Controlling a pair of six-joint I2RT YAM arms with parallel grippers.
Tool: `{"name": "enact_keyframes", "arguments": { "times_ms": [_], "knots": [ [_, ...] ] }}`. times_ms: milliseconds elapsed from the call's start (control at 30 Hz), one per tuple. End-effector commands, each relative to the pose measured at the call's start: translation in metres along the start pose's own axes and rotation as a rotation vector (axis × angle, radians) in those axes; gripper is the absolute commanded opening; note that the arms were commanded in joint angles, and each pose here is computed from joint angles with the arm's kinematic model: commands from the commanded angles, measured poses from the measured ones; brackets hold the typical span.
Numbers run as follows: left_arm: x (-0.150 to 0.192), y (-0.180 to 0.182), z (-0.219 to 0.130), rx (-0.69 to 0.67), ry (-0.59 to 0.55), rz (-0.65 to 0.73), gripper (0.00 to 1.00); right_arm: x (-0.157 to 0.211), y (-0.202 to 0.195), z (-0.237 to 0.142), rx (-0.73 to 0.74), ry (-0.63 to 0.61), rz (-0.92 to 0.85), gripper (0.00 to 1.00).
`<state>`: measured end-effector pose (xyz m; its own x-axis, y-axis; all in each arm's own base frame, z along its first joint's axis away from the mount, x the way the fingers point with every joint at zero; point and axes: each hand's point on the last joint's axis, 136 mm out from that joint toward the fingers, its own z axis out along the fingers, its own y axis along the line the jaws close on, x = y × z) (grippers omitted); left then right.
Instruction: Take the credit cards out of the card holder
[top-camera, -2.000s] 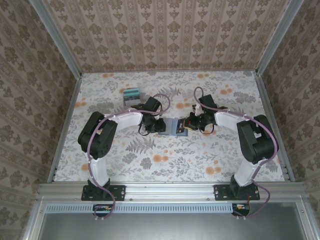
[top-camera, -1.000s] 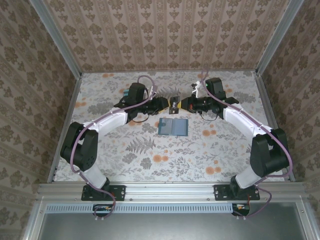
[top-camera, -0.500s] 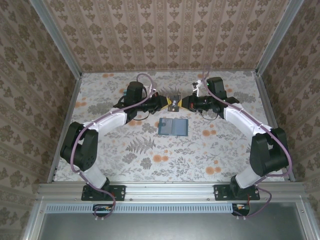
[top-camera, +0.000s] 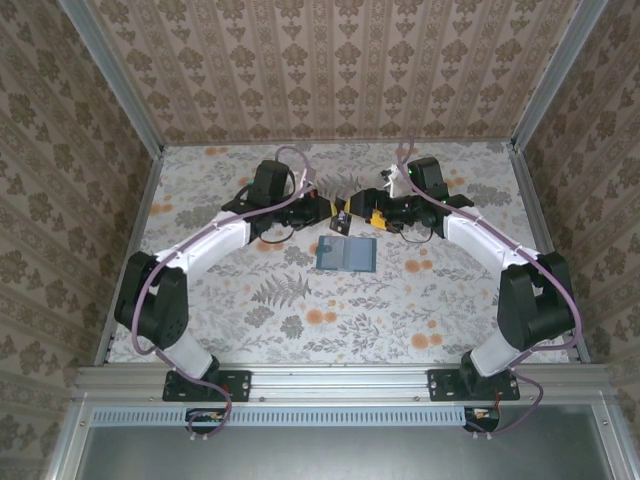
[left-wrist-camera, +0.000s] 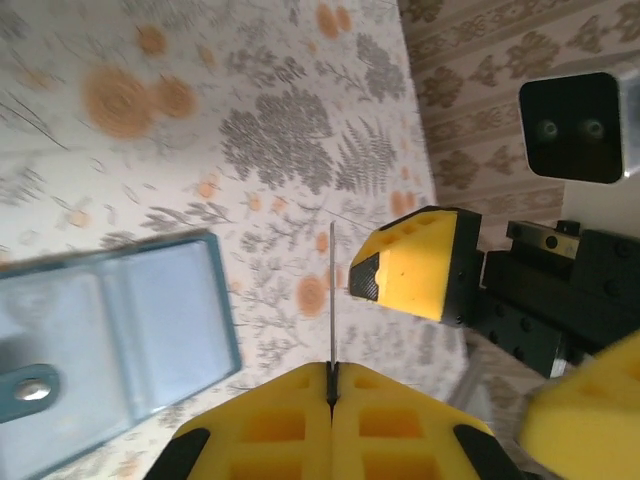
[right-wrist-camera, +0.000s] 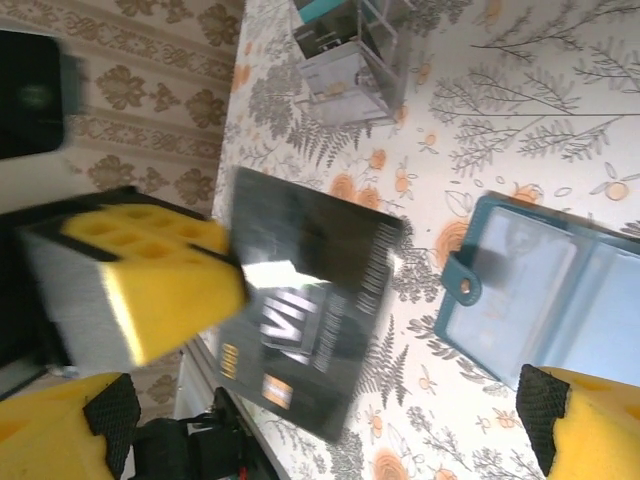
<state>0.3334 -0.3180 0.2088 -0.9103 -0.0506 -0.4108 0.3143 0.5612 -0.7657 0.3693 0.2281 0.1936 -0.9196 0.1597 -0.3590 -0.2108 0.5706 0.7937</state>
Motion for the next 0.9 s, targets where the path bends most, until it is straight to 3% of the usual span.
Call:
{"name": "enact_keyframes", "arguments": {
  "times_ms": [0,300,500,700,867],
  "knots": [
    [-0.009,0.011,-0.040,-0.235,-0.046,0.222,0.00,-0.003,0.003,-0.012,0.052,-0.038,-0.039,1.00],
    [-0.048,0.053,-0.105,-0.699,-0.184,0.781,0.00,-0.010,0.002,-0.022,0.103,-0.093,-0.060,1.00],
    [-0.067,0.076,-0.134,-0.596,-0.199,0.886,0.00,-0.010,0.003,-0.025,0.111,-0.105,-0.063,1.00],
    [-0.076,0.102,-0.134,-0.589,-0.023,1.154,0.00,-0.008,0.002,-0.024,0.110,-0.102,-0.048,1.00],
    [-0.088,0.123,-0.128,-0.597,0.031,1.314,0.00,-0.009,0.005,-0.027,0.110,-0.108,-0.049,1.00]
  ]
}}
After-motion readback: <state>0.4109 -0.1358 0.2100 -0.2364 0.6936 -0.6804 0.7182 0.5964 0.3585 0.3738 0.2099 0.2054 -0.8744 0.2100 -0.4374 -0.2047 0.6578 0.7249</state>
